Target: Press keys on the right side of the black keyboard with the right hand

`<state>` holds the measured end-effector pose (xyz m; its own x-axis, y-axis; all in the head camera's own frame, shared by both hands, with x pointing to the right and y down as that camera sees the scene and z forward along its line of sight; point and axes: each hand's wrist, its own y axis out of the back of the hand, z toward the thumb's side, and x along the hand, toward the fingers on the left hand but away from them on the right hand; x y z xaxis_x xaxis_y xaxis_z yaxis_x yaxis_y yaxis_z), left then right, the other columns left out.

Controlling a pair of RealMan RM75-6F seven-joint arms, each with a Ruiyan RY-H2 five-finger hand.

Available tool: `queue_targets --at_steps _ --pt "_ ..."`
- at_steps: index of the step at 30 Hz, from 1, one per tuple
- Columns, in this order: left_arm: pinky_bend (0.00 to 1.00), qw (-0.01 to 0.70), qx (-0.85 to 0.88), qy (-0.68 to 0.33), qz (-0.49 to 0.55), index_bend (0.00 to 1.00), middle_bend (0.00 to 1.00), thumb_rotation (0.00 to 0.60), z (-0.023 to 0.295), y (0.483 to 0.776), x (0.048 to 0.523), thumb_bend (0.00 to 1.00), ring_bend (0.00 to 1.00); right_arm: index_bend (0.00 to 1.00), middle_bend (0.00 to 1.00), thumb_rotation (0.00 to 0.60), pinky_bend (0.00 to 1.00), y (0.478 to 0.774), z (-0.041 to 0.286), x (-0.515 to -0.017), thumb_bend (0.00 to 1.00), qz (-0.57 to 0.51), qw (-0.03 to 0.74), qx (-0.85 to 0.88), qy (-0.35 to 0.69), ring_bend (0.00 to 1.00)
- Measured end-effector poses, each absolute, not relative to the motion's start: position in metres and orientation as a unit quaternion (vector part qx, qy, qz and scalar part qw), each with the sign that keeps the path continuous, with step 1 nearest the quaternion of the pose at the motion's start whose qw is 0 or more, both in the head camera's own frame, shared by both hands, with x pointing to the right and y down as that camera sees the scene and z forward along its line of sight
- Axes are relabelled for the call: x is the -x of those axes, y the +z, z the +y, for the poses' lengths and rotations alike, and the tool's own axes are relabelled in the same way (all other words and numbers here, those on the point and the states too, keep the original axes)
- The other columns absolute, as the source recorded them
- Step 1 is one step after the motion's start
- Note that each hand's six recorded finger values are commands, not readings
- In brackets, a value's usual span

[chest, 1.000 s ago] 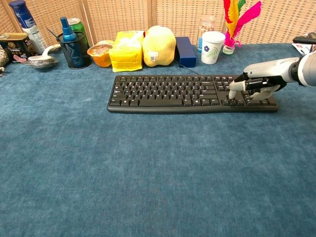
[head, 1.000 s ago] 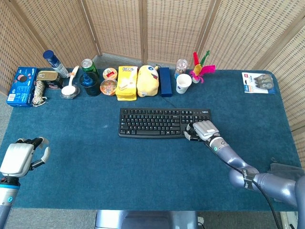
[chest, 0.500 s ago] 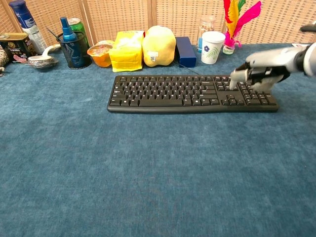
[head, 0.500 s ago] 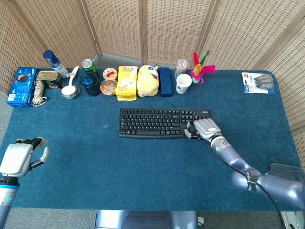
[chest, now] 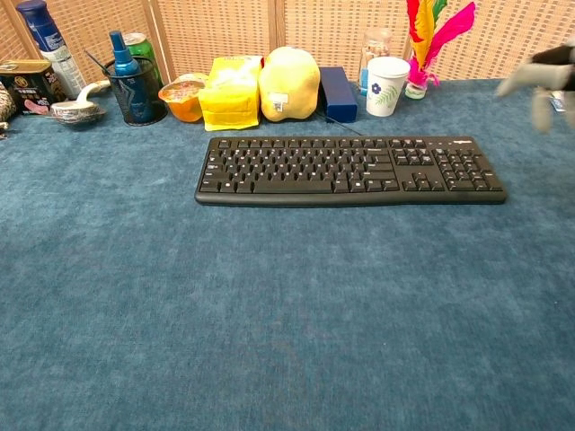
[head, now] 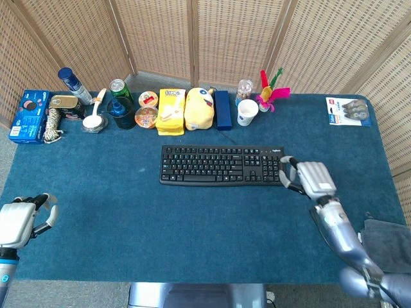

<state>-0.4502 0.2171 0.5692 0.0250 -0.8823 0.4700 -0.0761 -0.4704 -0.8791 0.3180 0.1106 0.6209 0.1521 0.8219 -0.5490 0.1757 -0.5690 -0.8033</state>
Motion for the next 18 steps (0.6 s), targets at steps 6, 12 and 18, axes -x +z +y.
queue_targets --at_steps 6,12,18 --pt "0.42 0.337 0.633 -0.580 0.387 0.40 0.51 0.035 0.227 0.567 0.450 0.43 0.54 0.23 0.51 0.000 0.60 0.601 0.149 -0.342 0.50 -0.380 0.314 0.684 0.538 0.58" --pt "0.42 0.329 0.641 -0.575 0.388 0.40 0.51 0.033 0.241 0.565 0.446 0.43 0.54 0.24 0.50 0.000 0.59 0.588 0.181 -0.358 0.50 -0.392 0.337 0.660 0.546 0.58" --pt "0.42 0.328 0.642 -0.573 0.389 0.40 0.51 0.032 0.242 0.564 0.445 0.43 0.54 0.24 0.50 0.000 0.59 0.585 0.194 -0.362 0.50 -0.394 0.337 0.653 0.552 0.58"
